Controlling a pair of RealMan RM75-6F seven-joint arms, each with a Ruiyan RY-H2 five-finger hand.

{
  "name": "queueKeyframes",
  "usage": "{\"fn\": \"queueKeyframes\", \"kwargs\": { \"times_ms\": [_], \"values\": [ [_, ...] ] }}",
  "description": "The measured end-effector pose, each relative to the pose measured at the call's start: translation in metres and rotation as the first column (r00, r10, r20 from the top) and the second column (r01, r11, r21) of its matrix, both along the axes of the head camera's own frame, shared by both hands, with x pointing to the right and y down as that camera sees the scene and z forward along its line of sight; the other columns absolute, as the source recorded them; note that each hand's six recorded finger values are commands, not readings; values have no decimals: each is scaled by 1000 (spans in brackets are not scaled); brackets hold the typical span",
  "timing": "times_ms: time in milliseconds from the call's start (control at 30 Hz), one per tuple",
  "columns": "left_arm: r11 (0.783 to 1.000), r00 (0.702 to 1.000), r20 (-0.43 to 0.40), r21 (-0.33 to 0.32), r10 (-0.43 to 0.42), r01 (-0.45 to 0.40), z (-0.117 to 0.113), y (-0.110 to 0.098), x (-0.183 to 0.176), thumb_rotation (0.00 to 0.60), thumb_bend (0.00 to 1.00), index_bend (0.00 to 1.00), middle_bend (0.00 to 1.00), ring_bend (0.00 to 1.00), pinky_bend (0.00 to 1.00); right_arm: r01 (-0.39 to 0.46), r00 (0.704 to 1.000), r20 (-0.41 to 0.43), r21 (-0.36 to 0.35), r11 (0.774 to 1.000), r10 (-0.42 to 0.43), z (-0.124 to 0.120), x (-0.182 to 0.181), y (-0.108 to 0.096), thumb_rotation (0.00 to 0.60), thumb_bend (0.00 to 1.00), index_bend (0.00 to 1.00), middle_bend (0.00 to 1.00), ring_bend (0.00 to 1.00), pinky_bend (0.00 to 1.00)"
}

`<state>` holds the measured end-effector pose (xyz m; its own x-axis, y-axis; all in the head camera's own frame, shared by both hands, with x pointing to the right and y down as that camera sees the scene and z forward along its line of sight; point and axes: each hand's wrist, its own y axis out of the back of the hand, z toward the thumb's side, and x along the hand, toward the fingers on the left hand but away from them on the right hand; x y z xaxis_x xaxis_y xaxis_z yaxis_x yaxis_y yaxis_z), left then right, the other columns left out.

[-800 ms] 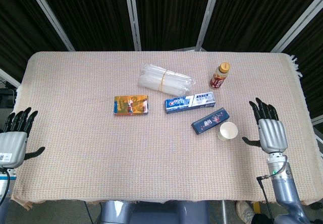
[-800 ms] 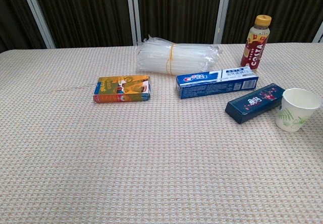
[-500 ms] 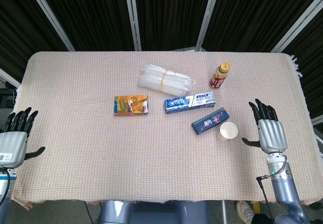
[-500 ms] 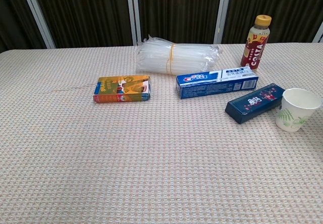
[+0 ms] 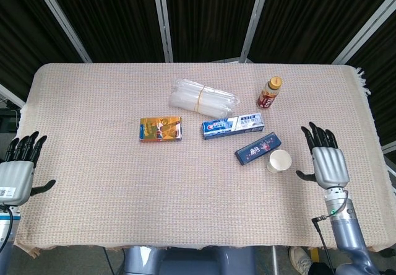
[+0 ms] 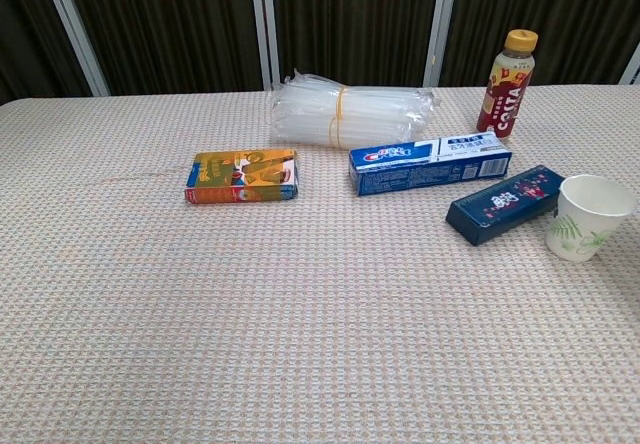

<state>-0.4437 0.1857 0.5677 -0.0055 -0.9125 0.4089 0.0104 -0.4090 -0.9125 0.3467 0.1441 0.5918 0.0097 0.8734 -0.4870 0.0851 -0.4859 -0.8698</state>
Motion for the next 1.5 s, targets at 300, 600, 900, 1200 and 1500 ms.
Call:
{"fn": "queueKeyframes", "kwargs": {
  "times_ms": [300,600,900,1200,1500],
  "values": [
    [1000,1000,0,1,0,0,0,0,0,600,14,0,0,0,0,48,998,-37,-109,993,-53,16,-17,1,600,97,85,0,0,0],
    [1000,1000,-3,-1,3,-3,0,0,-1,600,14,0,0,0,0,50,996,-65,-168,984,-62,38,-35,-10,600,120,183,0,0,0],
    [1000,1000,0,0,3,-3,0,0,0,600,14,0,0,0,0,30,993,-106,-205,978,-53,57,-33,-11,600,142,241,0,0,0],
    [1000,1000,2,1,1,-1,0,0,0,600,14,0,0,0,0,21,991,-122,-238,971,-51,68,-31,-8,600,156,271,0,0,0],
    [1000,1000,1,1,1,-1,0,0,0,600,15,0,0,0,0,20,993,-108,-242,970,-48,77,-36,-6,600,206,395,63,0,0]
  ]
}}
